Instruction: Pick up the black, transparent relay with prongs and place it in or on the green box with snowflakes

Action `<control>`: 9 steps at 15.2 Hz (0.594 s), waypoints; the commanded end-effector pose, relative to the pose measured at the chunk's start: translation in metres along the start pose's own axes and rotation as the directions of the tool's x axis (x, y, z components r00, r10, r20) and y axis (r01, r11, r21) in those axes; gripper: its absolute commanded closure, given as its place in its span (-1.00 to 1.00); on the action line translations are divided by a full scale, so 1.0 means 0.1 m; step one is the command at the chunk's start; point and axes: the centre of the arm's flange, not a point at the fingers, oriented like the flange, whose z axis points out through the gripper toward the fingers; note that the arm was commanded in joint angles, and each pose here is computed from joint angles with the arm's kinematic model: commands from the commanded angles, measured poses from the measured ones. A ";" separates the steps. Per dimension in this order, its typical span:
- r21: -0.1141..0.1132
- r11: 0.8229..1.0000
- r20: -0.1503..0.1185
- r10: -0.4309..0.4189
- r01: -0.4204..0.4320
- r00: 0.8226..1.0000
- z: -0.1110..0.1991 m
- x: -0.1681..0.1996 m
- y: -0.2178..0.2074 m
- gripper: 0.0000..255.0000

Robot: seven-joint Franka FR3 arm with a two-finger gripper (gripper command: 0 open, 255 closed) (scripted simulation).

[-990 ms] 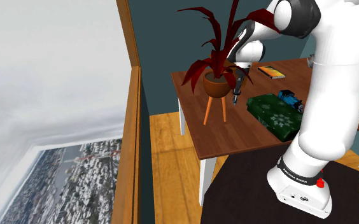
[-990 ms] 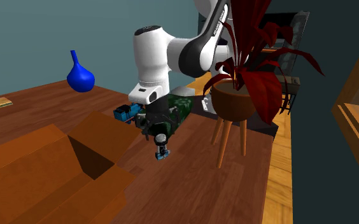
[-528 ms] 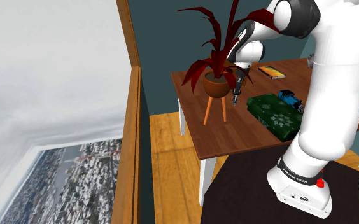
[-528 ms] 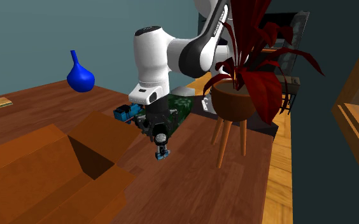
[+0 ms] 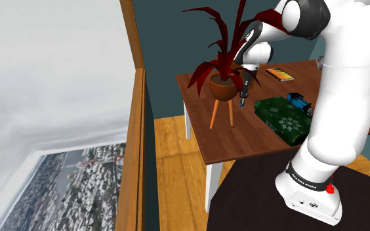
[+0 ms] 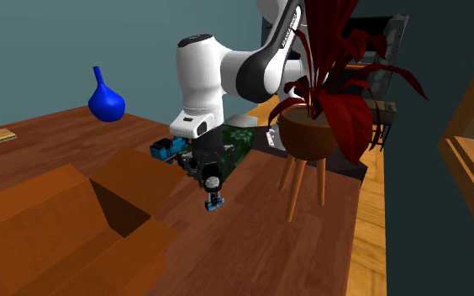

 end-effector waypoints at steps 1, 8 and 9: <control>0.000 1.000 0.001 0.000 0.000 1.000 0.00 0.00 0.00 1.00; 0.000 1.000 0.001 0.000 0.000 1.000 -0.37 0.00 -0.01 1.00; 0.000 1.000 0.001 0.000 0.000 1.000 -0.42 0.00 -0.02 1.00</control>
